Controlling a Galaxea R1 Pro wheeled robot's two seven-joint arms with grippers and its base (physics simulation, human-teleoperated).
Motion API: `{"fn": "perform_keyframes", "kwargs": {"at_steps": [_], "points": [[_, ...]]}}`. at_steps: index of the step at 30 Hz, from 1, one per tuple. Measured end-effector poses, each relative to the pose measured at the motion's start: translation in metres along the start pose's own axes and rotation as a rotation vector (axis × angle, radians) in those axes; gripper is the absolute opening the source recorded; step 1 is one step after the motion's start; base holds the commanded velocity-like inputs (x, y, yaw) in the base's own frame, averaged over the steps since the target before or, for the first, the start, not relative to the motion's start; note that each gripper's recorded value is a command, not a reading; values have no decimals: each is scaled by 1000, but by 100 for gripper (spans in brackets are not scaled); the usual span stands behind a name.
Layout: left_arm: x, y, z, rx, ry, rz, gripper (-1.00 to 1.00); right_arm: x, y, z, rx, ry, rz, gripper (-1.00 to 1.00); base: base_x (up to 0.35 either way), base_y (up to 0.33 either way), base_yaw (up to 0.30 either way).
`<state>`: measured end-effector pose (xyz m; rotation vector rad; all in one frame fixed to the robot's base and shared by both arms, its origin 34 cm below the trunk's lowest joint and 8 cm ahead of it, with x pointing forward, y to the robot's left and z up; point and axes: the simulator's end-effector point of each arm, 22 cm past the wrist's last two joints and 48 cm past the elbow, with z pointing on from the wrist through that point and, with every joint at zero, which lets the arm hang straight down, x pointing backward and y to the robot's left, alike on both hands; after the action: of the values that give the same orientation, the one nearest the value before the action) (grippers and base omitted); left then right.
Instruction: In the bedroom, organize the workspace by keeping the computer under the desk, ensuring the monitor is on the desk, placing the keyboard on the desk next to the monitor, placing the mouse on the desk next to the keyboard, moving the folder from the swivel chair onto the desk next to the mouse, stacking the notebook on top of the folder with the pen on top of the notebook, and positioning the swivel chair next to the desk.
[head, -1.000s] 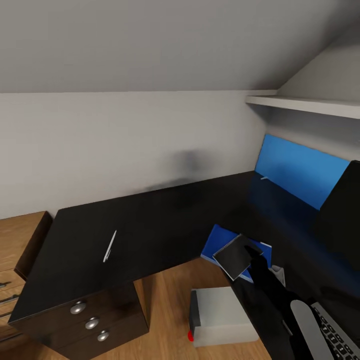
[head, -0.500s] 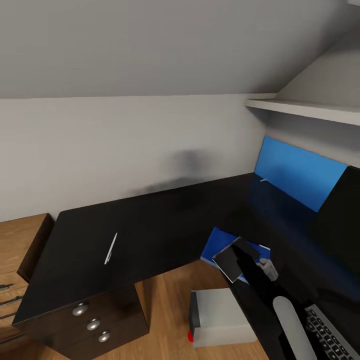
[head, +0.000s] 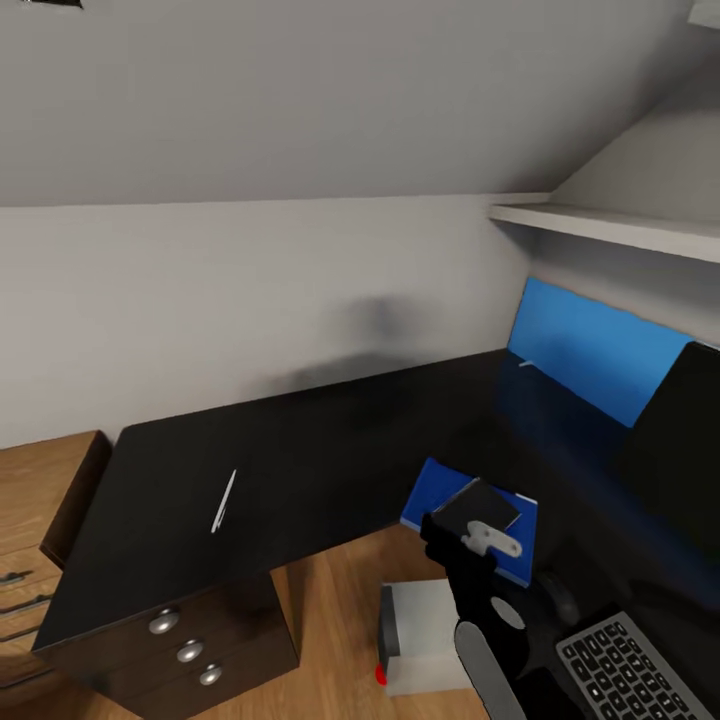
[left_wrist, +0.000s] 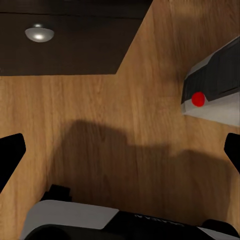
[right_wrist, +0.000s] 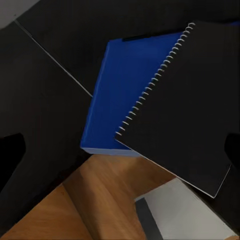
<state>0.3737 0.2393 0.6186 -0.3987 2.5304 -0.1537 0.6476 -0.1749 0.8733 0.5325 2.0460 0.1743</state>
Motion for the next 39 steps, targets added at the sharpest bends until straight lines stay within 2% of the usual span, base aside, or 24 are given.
{"fn": "perform_keyframes", "kwargs": {"at_steps": [4, 5, 6, 9, 13, 18, 21, 23, 26, 34, 37, 39], "points": [[-2, -1, -5, 0, 0, 0, 100, -9, 18, -12, -4, -69, -45, 100, 0, 0, 0], [-3, -1, -6, 0, -1, 1, 100, 8, 20, -18, 41, -11, -120, 100, 0, 0, 0], [-4, -1, -7, 0, -2, 1, 100, 19, 22, -22, 65, 37, -159, 100, 0, 0, 0], [-7, -1, -10, -1, -4, 1, 100, 37, 36, -32, 89, 144, -233, 100, 0, 0, 0], [-9, -2, -15, -1, -4, 1, 100, 31, 51, -37, 81, 154, -240, 100, 0, 0, 0], [-11, -3, -21, -1, -4, 0, 100, 7, 72, -38, 62, 104, -195, 100, 0, 0, 0], [-13, -4, -24, -1, -4, 1, 100, -5, 78, -34, 59, 95, -210, 100, 0, 0, 0], [-14, -3, -26, -2, -4, 2, 100, -9, 81, -29, 61, 110, -244, 100, 0, 0, 0], [-16, -3, -29, -5, -6, 0, 100, -17, 84, -24, 61, 111, -267, 100, 0, 0, 0], [-19, -3, -37, -6, -6, -2, 100, -31, 87, -29, 69, 70, -240, 100, 0, 0, 30], [-20, -2, -37, -8, -8, -3, 100, -26, 87, -28, 72, 73, -247, 100, 0, 0, 192], [-22, 1, -37, -14, -11, -7, 100, -16, 87, -27, 73, 89, -269, 100, 0, 0, 245]]}}
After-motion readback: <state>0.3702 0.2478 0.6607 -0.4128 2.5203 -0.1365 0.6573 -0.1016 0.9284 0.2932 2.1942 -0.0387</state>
